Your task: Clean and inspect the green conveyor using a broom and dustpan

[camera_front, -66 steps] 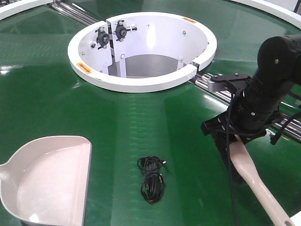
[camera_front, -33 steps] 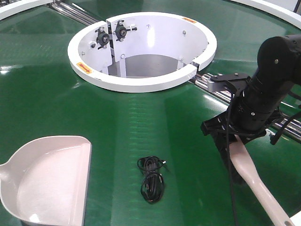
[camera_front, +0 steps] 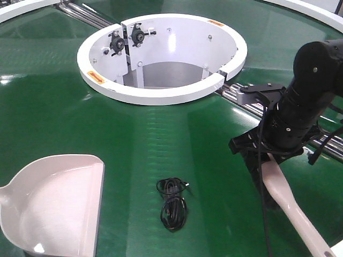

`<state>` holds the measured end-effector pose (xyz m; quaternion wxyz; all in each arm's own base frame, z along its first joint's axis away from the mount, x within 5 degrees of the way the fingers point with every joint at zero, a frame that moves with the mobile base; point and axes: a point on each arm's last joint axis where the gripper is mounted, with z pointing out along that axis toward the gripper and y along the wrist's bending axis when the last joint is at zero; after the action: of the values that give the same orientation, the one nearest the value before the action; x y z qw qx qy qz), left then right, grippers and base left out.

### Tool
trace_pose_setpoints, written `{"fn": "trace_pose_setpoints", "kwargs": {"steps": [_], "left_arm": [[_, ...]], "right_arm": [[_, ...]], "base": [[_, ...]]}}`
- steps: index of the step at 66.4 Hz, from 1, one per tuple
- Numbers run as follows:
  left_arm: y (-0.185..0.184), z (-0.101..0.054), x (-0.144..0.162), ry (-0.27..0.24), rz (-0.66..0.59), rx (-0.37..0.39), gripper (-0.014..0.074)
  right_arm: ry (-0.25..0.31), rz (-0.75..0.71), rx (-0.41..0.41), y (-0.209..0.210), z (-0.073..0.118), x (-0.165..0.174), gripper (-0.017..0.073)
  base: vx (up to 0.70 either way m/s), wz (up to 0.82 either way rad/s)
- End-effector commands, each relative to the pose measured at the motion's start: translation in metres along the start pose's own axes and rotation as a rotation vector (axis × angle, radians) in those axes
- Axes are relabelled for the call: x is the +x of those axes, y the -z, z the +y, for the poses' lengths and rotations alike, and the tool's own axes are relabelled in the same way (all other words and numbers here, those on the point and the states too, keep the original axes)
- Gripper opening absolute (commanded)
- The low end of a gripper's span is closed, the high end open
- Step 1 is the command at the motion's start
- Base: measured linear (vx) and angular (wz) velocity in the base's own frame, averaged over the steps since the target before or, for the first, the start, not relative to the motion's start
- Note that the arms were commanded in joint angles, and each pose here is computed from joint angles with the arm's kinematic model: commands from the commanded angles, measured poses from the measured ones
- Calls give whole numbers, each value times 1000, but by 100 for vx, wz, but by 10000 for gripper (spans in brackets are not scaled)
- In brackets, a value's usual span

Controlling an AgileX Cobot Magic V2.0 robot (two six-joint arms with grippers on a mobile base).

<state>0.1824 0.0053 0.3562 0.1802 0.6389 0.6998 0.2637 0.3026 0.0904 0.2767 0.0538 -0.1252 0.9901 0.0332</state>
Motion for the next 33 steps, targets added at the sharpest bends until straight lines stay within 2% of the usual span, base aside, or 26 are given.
{"fn": "trace_pose_setpoints", "kwargs": {"steps": [1, 6, 13, 19, 33], "left_arm": [[-10, 18, 0, -20, 60, 150, 569], [-22, 29, -2, -28, 81, 224, 569], [-36, 40, -4, -45, 105, 249, 569], [-50, 43, -3, -71, 147, 281, 569], [-72, 44, 5, -40, 168, 355, 569]], "right_arm": [[13, -20, 1, 22, 1, 7, -6], [13, -20, 1, 22, 1, 7, -6], [13, -20, 1, 22, 1, 7, -6], [13, -20, 1, 22, 1, 7, -6], [13, -20, 1, 22, 1, 7, -6]], "base": [[0, 0], [0, 0], [0, 0], [0, 0], [0, 0]]}}
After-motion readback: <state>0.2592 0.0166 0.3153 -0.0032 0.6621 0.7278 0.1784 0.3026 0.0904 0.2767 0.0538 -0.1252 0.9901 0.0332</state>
